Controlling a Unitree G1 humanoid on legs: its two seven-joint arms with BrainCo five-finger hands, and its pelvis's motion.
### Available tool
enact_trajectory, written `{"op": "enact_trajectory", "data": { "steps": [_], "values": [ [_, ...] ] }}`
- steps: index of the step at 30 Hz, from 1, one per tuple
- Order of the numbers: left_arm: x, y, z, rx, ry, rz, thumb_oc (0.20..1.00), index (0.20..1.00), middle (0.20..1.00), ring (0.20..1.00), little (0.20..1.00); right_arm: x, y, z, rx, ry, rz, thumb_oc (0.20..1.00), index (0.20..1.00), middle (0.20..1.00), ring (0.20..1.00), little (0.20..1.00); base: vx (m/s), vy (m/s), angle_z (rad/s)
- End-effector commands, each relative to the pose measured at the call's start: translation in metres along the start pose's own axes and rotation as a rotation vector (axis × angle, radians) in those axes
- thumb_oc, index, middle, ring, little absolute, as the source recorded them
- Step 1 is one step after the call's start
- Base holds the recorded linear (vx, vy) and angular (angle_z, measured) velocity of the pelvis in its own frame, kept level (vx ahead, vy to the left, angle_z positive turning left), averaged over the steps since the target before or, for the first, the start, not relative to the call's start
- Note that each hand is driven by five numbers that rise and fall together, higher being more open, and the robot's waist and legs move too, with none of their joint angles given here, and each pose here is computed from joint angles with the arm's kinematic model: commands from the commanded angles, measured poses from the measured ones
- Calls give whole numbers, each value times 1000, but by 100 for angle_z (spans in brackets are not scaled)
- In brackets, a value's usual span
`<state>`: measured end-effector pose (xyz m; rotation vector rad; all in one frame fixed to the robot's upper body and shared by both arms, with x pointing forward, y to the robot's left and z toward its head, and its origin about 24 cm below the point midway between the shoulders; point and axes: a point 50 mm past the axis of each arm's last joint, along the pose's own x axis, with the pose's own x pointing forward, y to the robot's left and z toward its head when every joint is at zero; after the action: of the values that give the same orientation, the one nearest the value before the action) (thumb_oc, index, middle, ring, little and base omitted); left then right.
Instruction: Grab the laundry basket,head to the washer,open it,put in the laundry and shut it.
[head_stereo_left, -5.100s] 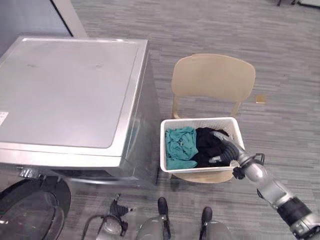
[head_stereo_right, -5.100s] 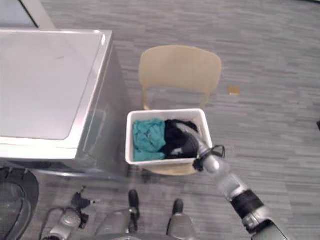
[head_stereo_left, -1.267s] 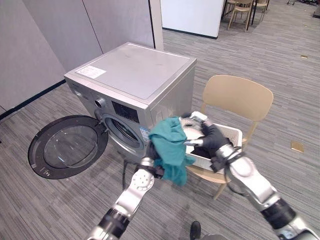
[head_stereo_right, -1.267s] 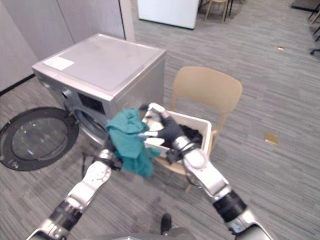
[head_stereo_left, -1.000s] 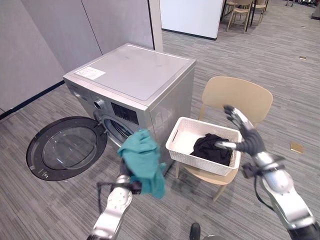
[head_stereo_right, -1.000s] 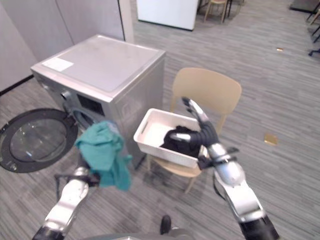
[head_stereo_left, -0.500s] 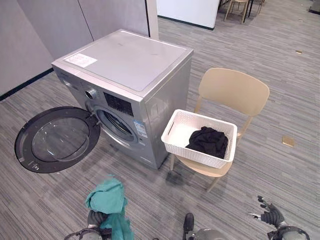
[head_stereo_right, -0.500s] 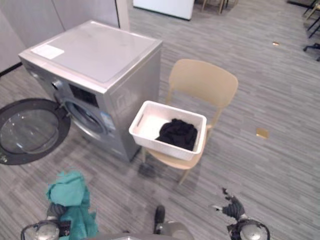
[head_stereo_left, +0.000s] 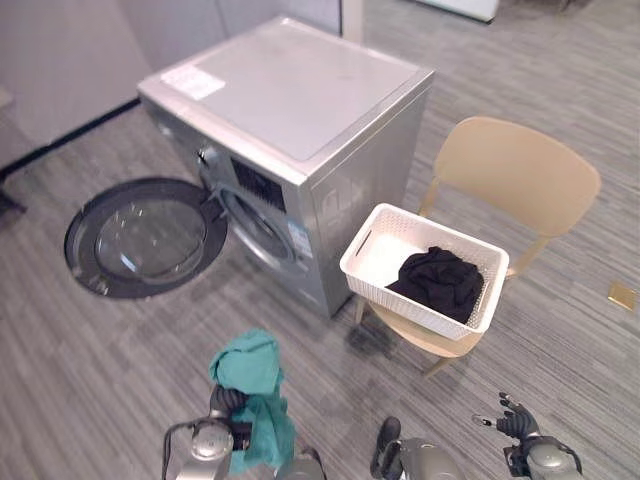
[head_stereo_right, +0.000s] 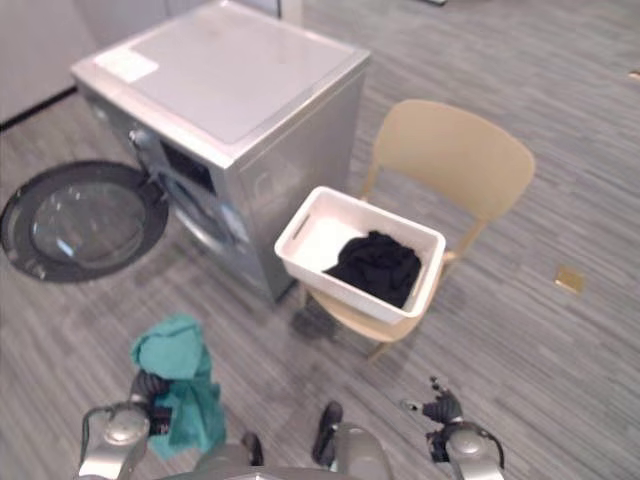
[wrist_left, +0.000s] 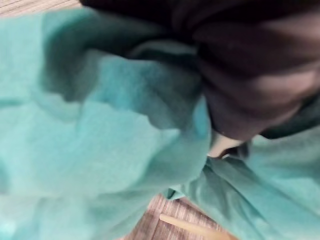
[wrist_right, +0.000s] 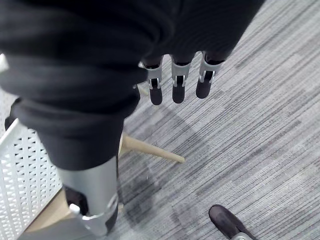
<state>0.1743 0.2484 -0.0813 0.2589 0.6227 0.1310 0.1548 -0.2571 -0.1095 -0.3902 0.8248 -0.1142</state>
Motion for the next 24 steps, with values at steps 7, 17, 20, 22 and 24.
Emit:
{"op": "enact_trajectory", "data": {
  "steps": [7,17,20,22,24],
  "values": [
    [5,12,31,15,-130,36,200,200,200,200,200,-4,3,-15,-41,50,-16,1000,1000,1000,1000,1000,84,357,89],
    [11,9,42,103,-161,0,200,200,200,200,200,-2,37,9,-15,-34,87,1000,1000,1000,1000,1000,178,388,46],
    [13,1,46,92,-167,-18,200,200,200,200,200,1,43,29,-39,-104,113,1000,1000,1000,1000,1000,231,305,67],
    [15,-6,48,83,-170,-30,200,200,200,200,200,2,45,44,-53,-160,118,1000,1000,1000,1000,1000,266,197,70],
    [14,-13,44,71,-156,-48,200,200,200,200,200,2,44,54,-64,-203,116,1000,1000,1000,1000,1000,264,98,119]
  ]
}}
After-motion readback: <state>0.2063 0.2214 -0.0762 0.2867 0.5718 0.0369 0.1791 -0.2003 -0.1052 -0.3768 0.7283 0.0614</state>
